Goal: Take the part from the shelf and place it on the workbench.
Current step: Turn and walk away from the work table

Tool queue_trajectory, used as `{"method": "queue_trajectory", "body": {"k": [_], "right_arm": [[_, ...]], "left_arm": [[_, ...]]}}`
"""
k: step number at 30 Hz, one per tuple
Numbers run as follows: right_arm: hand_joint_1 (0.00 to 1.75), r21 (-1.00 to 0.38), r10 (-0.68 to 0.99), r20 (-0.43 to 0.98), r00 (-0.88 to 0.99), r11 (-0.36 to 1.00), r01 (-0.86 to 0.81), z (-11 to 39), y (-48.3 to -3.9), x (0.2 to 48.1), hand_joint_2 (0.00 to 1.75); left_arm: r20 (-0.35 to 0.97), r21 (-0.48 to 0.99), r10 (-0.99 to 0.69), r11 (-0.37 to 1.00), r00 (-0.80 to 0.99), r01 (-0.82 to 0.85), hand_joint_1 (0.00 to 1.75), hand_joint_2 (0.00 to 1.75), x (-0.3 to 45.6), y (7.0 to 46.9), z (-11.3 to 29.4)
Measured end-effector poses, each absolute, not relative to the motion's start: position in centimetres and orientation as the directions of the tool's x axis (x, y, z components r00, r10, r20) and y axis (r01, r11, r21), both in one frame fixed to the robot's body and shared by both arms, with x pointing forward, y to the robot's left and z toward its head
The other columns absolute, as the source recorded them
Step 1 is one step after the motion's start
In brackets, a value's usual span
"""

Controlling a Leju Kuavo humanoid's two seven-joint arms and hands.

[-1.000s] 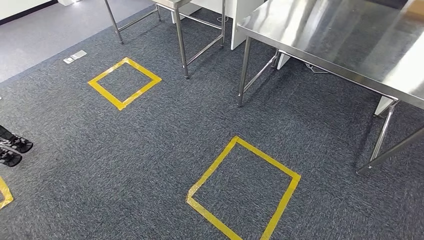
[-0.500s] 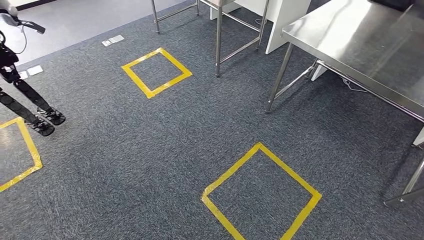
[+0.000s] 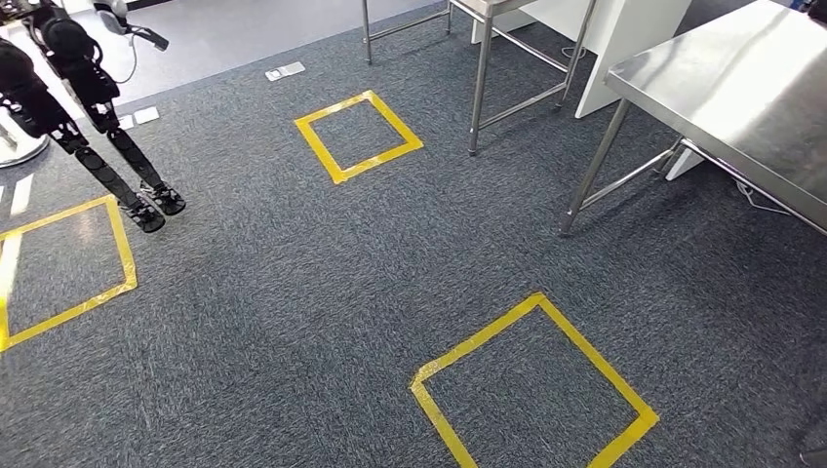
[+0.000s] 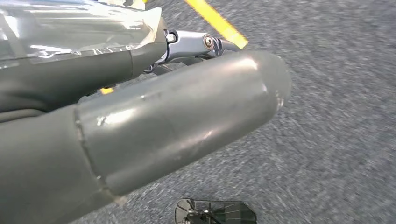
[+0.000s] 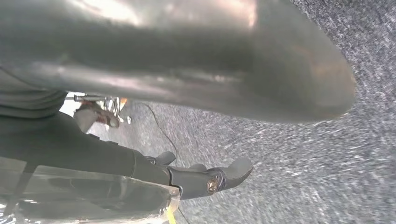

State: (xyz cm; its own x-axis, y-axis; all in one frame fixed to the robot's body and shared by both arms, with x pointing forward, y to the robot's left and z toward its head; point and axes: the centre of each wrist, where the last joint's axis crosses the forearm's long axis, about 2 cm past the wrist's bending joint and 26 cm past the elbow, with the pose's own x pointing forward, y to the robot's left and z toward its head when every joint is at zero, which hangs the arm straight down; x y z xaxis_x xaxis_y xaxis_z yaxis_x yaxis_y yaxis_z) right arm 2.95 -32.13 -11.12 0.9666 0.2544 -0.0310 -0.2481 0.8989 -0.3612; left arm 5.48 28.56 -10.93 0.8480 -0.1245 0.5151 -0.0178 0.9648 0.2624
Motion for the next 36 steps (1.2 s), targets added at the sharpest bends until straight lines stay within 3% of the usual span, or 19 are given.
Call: {"method": "queue_trajectory", "body": {"k": [36], "right_arm": [[0.00, -0.359, 0.273, -0.011, 0.962, 0.897, -0.259, -11.14, -32.05, 2.86, 0.00]], "left_arm": [[0.520, 0.260, -0.130, 0.966, 0.844, -0.011, 0.00, 0.00, 5.99, 28.30, -10.85]]}}
